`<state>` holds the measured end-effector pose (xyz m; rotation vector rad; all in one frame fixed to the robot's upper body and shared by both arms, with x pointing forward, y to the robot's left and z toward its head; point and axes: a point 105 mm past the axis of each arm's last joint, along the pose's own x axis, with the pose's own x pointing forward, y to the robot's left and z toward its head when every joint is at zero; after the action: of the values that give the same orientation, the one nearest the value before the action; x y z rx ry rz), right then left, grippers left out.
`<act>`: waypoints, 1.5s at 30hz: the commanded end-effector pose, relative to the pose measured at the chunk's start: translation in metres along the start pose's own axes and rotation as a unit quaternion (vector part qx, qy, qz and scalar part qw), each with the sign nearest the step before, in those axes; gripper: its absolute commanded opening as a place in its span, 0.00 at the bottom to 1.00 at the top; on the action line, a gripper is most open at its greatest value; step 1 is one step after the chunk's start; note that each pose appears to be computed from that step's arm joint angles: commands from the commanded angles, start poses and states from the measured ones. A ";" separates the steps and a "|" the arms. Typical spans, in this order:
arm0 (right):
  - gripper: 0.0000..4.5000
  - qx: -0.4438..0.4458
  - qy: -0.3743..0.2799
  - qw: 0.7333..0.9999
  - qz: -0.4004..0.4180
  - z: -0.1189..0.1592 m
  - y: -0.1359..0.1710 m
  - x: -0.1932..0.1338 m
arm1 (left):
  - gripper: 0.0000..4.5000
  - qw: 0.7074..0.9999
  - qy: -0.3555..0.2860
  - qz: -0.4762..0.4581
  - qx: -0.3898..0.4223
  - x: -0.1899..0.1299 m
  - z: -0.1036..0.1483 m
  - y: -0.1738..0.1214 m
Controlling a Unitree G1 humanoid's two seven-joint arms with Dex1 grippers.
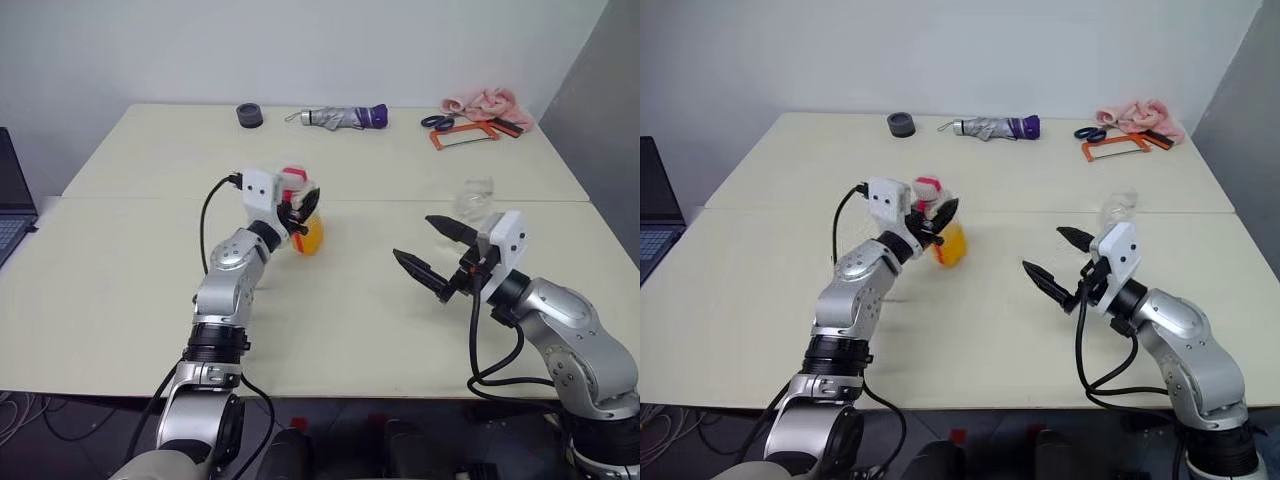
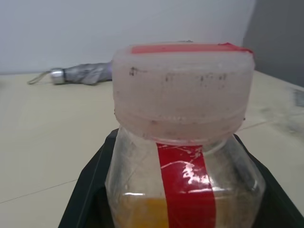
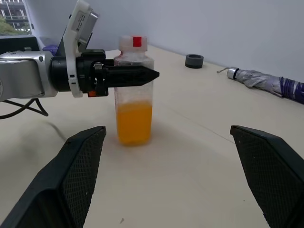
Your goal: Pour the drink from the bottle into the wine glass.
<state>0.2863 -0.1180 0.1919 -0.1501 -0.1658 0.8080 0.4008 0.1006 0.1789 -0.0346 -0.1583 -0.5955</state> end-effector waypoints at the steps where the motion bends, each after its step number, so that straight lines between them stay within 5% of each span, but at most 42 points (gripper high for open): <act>1: 1.00 -0.028 -0.025 0.999 -0.002 0.017 0.003 -0.004 | 0.44 0.995 -0.039 -0.087 0.021 0.006 0.019 -0.025; 11: 1.00 -0.024 -0.024 0.999 0.023 0.040 0.011 -0.010 | 0.43 0.934 -0.023 -0.356 0.019 0.008 0.012 -0.087; 18: 1.00 0.008 -0.011 1.000 0.023 0.048 0.020 0.000 | 0.43 0.885 -0.019 -0.463 0.036 0.007 0.013 -0.116; 32: 1.00 0.026 -0.012 1.000 -0.010 0.038 0.012 0.017 | 0.43 0.874 -0.043 -0.480 0.063 0.013 0.009 -0.133; 42: 0.45 0.025 -0.016 0.999 0.028 0.041 0.022 0.023 | 0.43 0.880 -0.053 -0.469 0.055 0.013 0.013 -0.130; 45: 0.42 0.011 -0.015 0.995 0.102 0.044 0.032 0.025 | 0.43 0.869 -0.052 -0.491 0.046 0.009 0.019 -0.132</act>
<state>0.2871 -0.0899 0.2207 -0.1010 -0.1206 0.8627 0.3384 -0.0092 0.1730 0.1174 -0.2245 -1.5695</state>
